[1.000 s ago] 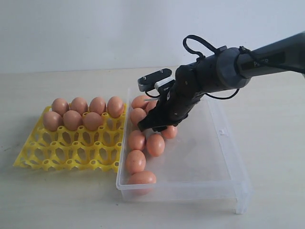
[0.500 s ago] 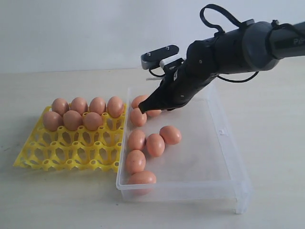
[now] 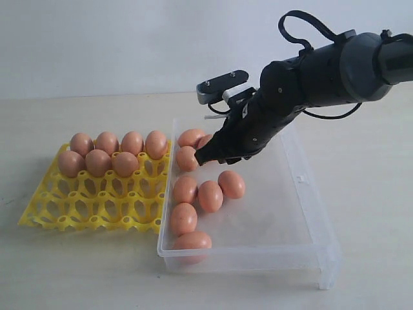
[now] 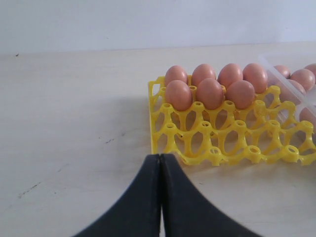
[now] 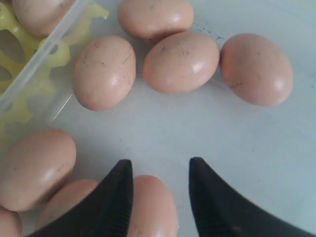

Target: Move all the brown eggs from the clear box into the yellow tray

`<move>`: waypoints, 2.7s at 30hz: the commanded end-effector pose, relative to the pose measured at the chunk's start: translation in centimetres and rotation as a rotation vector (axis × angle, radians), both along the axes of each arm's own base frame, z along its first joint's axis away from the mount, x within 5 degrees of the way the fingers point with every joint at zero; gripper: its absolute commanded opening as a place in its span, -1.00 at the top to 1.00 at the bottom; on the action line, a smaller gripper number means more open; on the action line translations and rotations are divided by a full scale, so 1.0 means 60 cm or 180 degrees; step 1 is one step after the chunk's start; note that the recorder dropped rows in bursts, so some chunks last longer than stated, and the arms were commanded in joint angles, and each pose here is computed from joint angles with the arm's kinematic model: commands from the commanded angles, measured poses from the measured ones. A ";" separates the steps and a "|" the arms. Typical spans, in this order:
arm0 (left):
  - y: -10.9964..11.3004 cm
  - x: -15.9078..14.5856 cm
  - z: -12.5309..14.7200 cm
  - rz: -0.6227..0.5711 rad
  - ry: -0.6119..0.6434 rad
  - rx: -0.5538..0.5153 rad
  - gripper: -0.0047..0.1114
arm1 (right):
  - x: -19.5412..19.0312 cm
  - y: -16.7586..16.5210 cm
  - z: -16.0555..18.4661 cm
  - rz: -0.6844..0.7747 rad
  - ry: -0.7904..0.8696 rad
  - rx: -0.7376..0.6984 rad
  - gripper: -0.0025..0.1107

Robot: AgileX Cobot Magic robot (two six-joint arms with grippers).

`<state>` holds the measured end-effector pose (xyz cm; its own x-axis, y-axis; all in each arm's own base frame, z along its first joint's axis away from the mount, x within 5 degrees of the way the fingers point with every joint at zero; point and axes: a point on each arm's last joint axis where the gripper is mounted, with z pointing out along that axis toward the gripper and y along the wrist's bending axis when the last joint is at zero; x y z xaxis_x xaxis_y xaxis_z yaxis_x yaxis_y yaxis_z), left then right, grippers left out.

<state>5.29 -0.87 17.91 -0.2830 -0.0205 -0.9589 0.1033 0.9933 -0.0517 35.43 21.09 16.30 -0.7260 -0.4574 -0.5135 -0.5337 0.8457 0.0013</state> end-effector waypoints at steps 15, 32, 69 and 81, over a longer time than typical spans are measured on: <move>0.000 0.000 0.004 0.0007 -0.0062 0.0000 0.92 | -0.001 0.002 -0.043 -0.0042 0.0220 -0.0076 0.10; 0.000 0.000 0.004 0.0007 -0.0062 0.0000 0.92 | -0.007 -0.001 -0.057 -0.0037 0.0417 -0.0188 0.10; 0.000 0.000 0.004 0.0007 -0.0062 0.0000 0.92 | -0.018 -0.007 -0.010 -0.0213 0.0450 -0.0084 -0.07; 0.000 0.000 0.004 0.0007 -0.0062 0.0000 0.92 | -0.027 0.001 -0.037 -0.0270 0.0632 -0.0040 -0.07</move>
